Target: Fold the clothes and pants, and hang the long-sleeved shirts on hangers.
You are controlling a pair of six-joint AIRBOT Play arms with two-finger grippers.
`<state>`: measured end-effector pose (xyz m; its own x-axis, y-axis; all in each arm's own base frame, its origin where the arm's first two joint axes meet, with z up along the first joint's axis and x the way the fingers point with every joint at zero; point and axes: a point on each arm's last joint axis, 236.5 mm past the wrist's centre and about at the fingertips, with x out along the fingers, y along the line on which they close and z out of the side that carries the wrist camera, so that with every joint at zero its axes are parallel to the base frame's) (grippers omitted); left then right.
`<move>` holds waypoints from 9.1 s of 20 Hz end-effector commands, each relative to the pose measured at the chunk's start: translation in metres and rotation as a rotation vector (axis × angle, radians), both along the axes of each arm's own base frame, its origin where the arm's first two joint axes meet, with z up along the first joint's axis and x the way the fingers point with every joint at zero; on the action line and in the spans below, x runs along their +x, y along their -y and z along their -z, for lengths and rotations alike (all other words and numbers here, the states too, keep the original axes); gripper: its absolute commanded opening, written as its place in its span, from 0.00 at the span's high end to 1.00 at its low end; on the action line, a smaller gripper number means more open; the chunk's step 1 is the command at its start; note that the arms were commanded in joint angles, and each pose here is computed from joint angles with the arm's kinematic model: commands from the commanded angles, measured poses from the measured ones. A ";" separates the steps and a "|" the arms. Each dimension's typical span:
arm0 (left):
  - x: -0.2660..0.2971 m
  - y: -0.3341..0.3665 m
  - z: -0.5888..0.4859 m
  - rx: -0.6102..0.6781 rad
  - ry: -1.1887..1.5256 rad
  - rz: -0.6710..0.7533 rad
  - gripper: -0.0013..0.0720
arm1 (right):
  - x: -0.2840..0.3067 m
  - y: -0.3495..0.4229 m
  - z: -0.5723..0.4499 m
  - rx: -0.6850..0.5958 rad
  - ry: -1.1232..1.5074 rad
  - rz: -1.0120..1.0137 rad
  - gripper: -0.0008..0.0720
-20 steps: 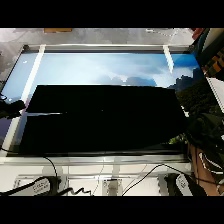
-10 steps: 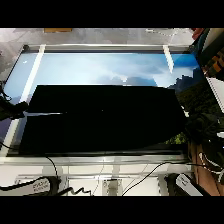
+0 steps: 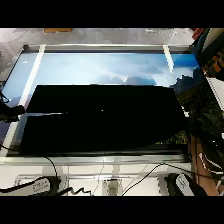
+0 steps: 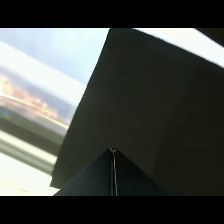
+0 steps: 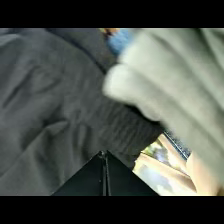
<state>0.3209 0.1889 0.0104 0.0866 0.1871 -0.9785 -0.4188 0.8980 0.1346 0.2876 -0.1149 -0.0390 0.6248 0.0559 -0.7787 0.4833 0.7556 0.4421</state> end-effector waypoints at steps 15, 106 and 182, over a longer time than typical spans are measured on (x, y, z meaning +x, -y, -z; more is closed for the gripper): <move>-0.055 -0.045 -0.012 -0.027 0.140 -0.111 0.27 | 0.009 0.007 0.052 0.327 -0.075 0.365 0.14; 0.154 0.013 -0.079 -0.172 1.060 -0.222 0.98 | 0.118 -0.008 -0.093 -0.170 0.141 0.082 0.97; 0.193 0.034 0.067 -0.214 0.929 -0.474 0.97 | 0.224 -0.015 0.044 0.221 -0.027 0.179 0.16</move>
